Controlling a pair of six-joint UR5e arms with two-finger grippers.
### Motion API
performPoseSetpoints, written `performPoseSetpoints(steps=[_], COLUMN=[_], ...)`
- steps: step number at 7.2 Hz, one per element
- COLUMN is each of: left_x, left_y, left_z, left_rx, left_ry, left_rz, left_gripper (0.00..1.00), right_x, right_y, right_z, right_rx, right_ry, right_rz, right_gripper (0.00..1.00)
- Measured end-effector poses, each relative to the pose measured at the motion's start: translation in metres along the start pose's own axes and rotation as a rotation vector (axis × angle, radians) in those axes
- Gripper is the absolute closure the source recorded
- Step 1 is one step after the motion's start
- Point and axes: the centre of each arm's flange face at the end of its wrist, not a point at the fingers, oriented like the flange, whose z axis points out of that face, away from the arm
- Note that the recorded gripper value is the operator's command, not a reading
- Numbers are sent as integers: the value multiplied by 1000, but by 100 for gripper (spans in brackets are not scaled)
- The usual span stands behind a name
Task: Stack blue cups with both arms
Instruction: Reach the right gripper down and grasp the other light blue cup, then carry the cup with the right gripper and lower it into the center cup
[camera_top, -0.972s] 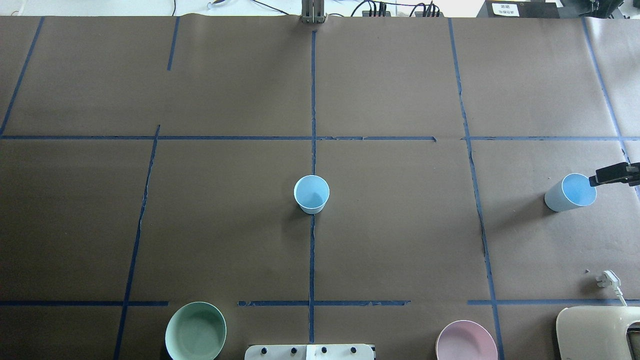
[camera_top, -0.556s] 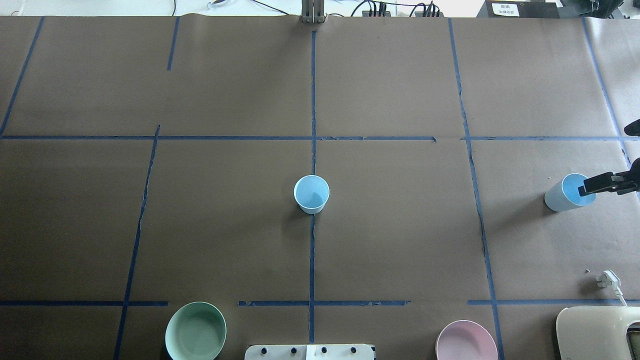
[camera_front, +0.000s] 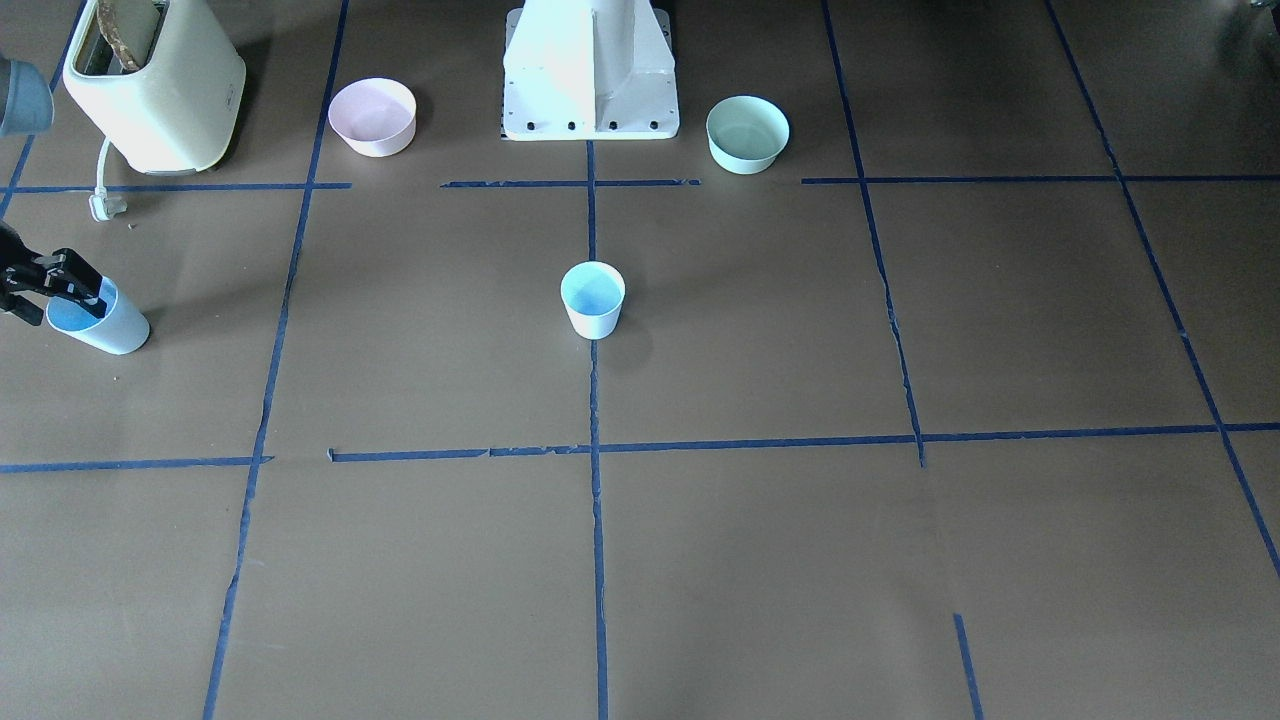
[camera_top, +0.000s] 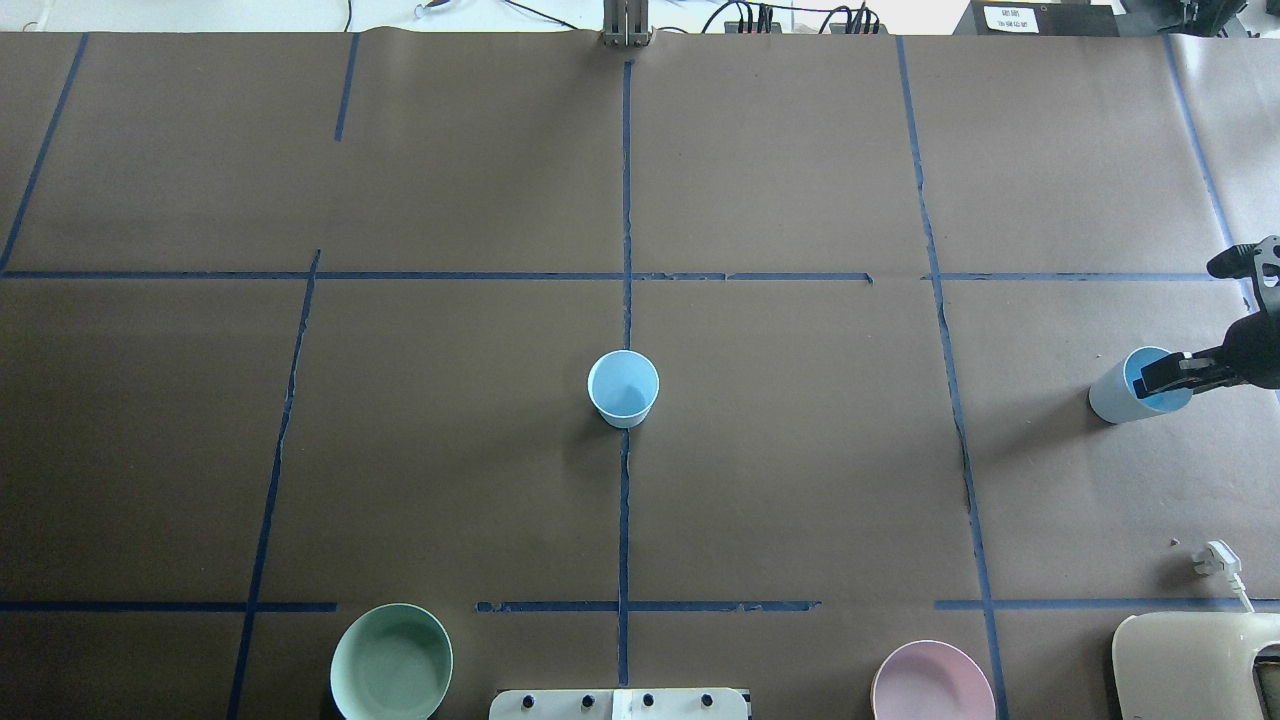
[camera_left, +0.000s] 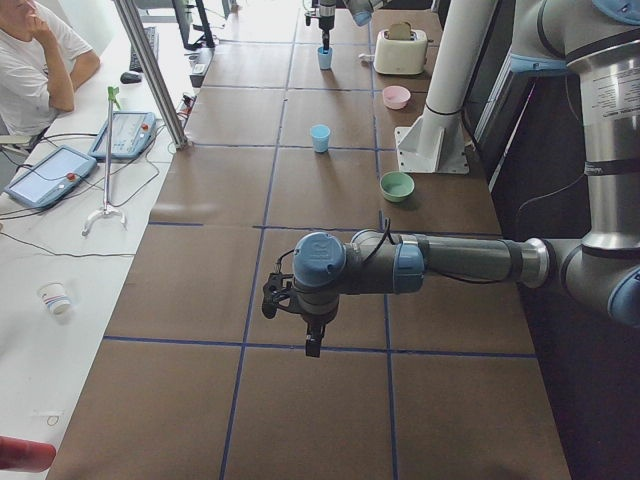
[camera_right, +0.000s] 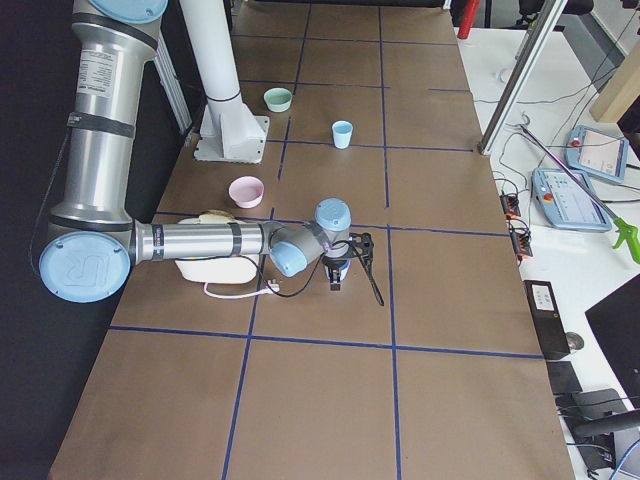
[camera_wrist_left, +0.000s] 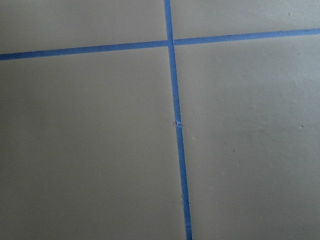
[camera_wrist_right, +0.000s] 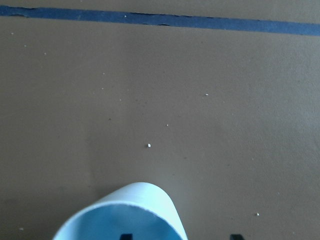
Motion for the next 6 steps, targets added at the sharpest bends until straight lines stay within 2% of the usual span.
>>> performPoseSetpoints(steps=[4,6], left_x=[1,1], left_y=[-1,-1], left_z=[-1,-1], left_rx=[2,2], left_ry=[0,-2], left_rz=[3,2], left_gripper=[0,0], right_x=[-2,-20], right_y=[-2,-9], right_z=[0,-12], right_rx=[3,22], right_ry=[-5,-30], right_rz=[-5,-5], right_gripper=[99,100])
